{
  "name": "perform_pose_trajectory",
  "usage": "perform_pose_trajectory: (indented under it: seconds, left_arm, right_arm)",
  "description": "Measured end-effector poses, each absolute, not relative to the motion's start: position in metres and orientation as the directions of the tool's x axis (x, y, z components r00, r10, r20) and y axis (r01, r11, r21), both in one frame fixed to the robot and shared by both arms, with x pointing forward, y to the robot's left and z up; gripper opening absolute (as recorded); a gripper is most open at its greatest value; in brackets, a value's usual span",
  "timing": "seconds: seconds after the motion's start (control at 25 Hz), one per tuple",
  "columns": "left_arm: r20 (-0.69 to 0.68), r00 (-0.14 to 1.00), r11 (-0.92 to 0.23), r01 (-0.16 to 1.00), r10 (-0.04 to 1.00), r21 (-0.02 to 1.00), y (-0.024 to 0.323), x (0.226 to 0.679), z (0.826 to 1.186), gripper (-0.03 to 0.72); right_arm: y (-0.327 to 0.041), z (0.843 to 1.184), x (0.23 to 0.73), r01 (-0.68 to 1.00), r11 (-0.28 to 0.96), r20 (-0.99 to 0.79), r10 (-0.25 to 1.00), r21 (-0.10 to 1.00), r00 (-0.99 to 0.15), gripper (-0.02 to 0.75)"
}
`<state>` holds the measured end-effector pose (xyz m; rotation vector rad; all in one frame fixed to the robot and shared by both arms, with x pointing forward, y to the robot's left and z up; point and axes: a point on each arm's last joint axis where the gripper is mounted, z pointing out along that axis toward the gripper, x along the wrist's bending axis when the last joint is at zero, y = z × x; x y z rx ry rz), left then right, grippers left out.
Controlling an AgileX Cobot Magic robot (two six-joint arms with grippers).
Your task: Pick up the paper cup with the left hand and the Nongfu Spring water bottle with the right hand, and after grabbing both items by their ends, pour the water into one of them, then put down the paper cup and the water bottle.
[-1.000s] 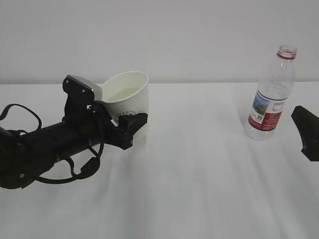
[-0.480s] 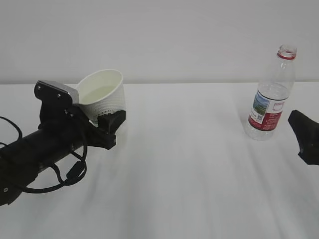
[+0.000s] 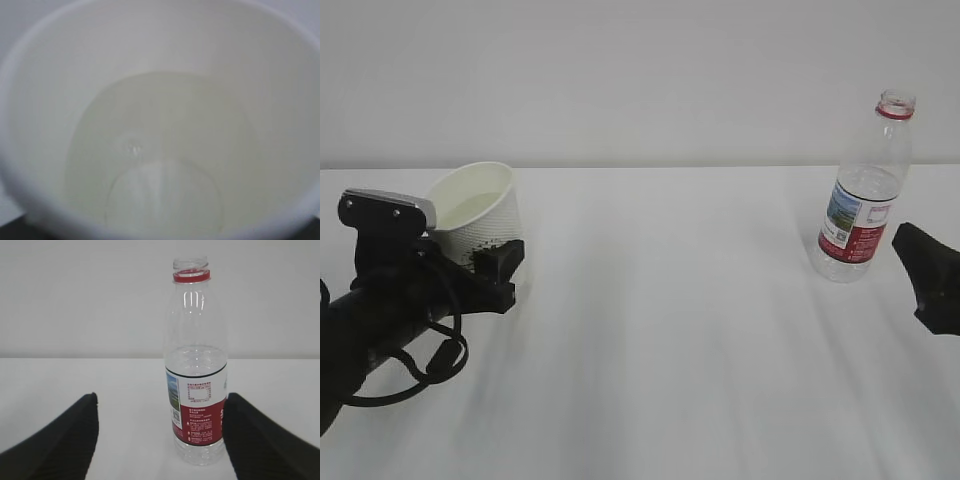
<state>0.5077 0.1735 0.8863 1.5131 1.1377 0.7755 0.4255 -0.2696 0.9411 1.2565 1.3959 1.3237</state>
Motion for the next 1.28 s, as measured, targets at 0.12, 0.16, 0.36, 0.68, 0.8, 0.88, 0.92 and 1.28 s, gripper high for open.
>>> perform_pose_trajectory:
  seconds: [0.12, 0.16, 0.36, 0.68, 0.8, 0.88, 0.92, 1.28]
  left_arm:
    - [-0.090, 0.293, 0.006, 0.276, 0.952, 0.961, 0.179, 0.506, 0.885, 0.483]
    - [-0.092, 0.274, 0.013, 0.276, 0.957, 0.961, 0.181, 0.506, 0.885, 0.483]
    - [-0.094, 0.196, 0.036, 0.278, 0.976, 0.960, 0.188, 0.507, 0.885, 0.479]
    - [-0.056, 0.129, 0.021, 0.258, 0.990, 0.966, 0.195, 0.509, 0.889, 0.477]
    - [-0.064, 0.080, 0.041, 0.261, 0.995, 0.964, 0.199, 0.509, 0.889, 0.477]
    - [-0.071, 0.044, 0.057, 0.263, 0.997, 0.963, 0.202, 0.509, 0.889, 0.476]
    - [-0.074, 0.030, 0.064, 0.264, 0.997, 0.963, 0.203, 0.509, 0.889, 0.476]
    - [-0.085, -0.027, 0.089, 0.263, 0.996, 0.961, 0.208, 0.509, 0.889, 0.476]
  right_arm:
    - [-0.269, 0.941, 0.425, 0.121, -0.047, 0.068, 0.982, 0.992, -0.175, 0.578]
    - [-0.269, 0.941, 0.425, 0.121, -0.047, 0.068, 0.982, 0.992, -0.175, 0.578]
    - [-0.269, 0.941, 0.425, 0.121, -0.045, 0.067, 0.982, 0.992, -0.179, 0.577]
    - [-0.269, 0.941, 0.425, 0.121, -0.045, 0.067, 0.982, 0.992, -0.179, 0.578]
    - [-0.269, 0.941, 0.425, 0.121, -0.045, 0.067, 0.982, 0.992, -0.179, 0.578]
    - [-0.269, 0.941, 0.425, 0.121, -0.045, 0.067, 0.982, 0.992, -0.179, 0.578]
    - [-0.269, 0.941, 0.425, 0.121, -0.045, 0.067, 0.982, 0.992, -0.179, 0.578]
    - [-0.268, 0.941, 0.425, 0.121, -0.044, 0.066, 0.981, 0.992, -0.181, 0.576]
